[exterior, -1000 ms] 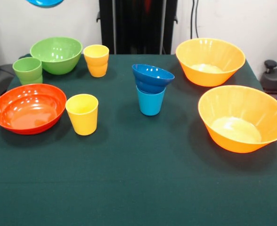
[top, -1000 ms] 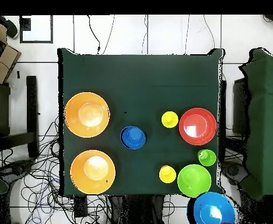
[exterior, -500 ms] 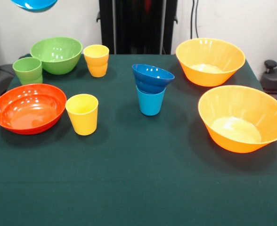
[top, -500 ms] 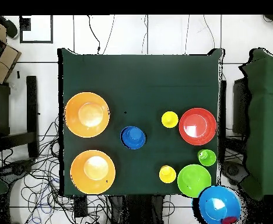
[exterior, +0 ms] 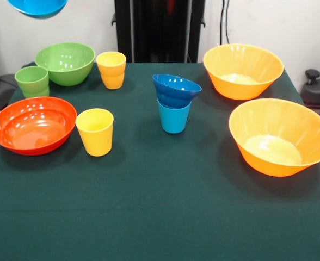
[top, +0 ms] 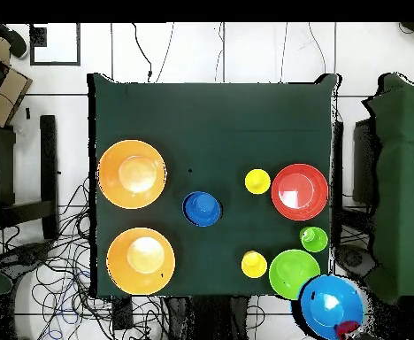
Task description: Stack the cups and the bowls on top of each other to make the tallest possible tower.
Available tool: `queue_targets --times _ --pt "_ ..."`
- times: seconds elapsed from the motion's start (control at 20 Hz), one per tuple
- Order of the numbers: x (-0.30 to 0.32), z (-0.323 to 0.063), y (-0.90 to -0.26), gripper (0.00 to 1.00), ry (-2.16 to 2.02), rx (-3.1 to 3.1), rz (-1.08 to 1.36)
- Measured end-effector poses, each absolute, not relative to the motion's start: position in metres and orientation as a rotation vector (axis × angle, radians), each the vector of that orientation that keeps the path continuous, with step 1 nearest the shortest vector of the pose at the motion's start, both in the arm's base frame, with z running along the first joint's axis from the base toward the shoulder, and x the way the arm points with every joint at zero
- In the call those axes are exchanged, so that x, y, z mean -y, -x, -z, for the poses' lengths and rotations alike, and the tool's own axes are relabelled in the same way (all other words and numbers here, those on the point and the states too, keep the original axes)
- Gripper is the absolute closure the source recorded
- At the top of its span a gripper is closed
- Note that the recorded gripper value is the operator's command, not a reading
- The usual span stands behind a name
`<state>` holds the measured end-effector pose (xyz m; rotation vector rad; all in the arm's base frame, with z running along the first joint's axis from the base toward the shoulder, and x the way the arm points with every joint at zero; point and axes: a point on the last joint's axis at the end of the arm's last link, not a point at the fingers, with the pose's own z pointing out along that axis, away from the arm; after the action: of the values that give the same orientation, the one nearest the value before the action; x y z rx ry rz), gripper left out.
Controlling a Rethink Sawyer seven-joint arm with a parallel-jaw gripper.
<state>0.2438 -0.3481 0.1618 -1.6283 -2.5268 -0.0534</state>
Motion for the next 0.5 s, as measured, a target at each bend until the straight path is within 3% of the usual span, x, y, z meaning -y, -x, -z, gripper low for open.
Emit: queue_targets --times 0.5 --pt "0.344 -0.152 -0.262 1.00 1.549 2.588 0.061"
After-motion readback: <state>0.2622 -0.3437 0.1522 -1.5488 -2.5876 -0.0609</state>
